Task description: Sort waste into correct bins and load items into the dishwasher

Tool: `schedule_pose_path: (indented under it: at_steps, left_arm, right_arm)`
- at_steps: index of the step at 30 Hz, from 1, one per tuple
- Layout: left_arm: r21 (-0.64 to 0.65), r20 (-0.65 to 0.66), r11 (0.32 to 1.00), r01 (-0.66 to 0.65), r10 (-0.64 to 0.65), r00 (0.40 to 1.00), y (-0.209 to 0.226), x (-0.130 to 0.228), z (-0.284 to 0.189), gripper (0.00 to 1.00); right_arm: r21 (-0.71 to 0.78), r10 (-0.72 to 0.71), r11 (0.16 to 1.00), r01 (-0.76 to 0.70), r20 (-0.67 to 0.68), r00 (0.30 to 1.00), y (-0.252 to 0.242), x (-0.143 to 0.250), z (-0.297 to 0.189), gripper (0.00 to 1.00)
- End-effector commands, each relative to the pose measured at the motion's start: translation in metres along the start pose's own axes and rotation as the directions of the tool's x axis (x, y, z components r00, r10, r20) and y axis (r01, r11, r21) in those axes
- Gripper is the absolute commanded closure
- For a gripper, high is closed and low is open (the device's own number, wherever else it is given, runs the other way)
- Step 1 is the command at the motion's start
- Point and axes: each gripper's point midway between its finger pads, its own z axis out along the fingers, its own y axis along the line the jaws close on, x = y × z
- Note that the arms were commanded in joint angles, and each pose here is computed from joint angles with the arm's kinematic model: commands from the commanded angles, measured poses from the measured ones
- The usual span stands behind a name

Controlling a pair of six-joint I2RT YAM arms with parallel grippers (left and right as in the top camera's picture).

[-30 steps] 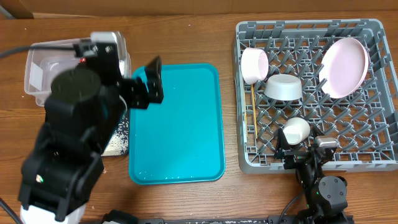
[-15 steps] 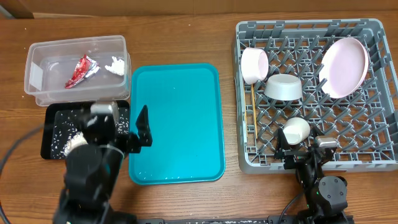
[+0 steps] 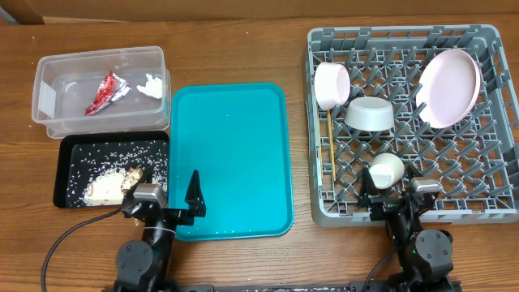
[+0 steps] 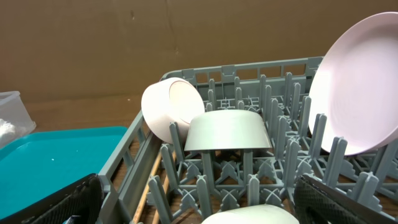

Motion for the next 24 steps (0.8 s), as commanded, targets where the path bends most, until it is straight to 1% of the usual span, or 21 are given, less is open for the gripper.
schedule_pose_path:
  at_steps: [1,2,5,7,24]
  left_arm:
    - [0.0,-0.003,0.995,0.096,-0.096,0.995,0.0058,0.0253,0.007,0.0]
    - [-0.004,-0.021,0.995,0.098,-0.099,0.995,0.0064,0.0296,0.0071,0.0]
    - [0.025,-0.013,0.994,0.107,-0.107,0.994,0.0013,0.0264,0.007,0.0]
    - [0.021,-0.029,0.994,0.104,-0.104,0.994,0.0019,0.0304,0.007,0.0]
    - [0.02,-0.029,0.994,0.105,-0.104,0.994,0.002,0.0304,0.007,0.0]
  right_arm:
    - [-0.002,0.005,1.0,-0.005,0.01,1.0,0.0002,-0.0012,-0.0001,0.0]
    - [-0.002,0.005,1.0,-0.005,0.01,1.0,0.0002,-0.0012,-0.0001,0.0]
    - [-0.002,0.005,1.0,-0.005,0.01,1.0,0.0002,-0.0012,-0.0001,0.0]
    - [-0.002,0.005,1.0,-0.005,0.01,1.0,0.0002,-0.0012,-0.0001,0.0]
    - [-0.002,0.005,1.0,-0.005,0.01,1.0,0.0002,-0.0012,-0.0001,0.0]
